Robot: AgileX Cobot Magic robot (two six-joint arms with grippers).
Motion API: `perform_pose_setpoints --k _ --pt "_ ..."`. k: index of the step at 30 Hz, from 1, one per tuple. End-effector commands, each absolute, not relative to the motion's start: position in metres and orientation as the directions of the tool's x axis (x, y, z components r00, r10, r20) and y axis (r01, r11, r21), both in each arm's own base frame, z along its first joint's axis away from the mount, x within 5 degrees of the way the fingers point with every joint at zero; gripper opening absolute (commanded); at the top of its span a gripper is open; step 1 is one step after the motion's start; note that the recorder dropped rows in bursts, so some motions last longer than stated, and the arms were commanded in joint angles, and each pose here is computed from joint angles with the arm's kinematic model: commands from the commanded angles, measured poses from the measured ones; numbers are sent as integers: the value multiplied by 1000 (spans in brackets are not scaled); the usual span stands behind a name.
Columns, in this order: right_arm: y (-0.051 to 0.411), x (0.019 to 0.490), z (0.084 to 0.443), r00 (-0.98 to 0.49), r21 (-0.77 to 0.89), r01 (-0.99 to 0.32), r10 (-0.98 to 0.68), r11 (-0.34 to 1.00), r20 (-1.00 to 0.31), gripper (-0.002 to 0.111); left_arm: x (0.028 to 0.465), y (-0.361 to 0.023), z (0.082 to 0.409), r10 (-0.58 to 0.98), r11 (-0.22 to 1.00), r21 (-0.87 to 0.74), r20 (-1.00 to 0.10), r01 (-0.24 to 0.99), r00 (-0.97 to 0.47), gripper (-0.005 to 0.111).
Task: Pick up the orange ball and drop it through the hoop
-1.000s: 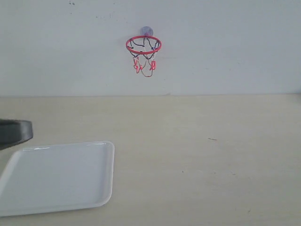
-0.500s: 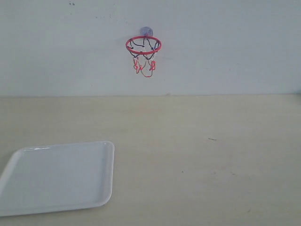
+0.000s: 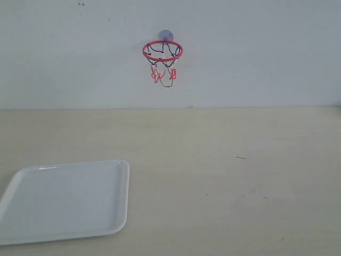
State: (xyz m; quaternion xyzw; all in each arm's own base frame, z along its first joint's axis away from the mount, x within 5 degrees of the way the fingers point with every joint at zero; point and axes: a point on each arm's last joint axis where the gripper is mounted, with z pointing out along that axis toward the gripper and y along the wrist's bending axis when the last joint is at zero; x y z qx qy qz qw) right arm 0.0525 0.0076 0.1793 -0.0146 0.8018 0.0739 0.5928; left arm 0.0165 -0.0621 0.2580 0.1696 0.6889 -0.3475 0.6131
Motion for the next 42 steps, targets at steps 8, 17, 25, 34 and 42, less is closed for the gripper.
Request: perform_pose_setpoints --k 8,17,25,34,42 --pt "7 52 180 -286 92 -112 57 989 -957 0 16 -62 257 -191 703 -270 -963 658 -192 4" --pt "7 52 180 -286 92 -112 57 989 -957 0 16 -62 257 -191 703 -270 -963 658 -192 4" --pt "7 52 180 -286 92 -112 57 989 -957 0 21 -57 252 -112 769 -191 -980 610 -165 4" --pt "7 52 180 -286 92 -112 57 989 -957 0 40 -11 241 -331 939 -343 -925 32 -189 4" --pt "7 52 180 -286 92 -112 57 989 -957 0 55 -1 197 -346 938 -340 -930 -62 -126 4"
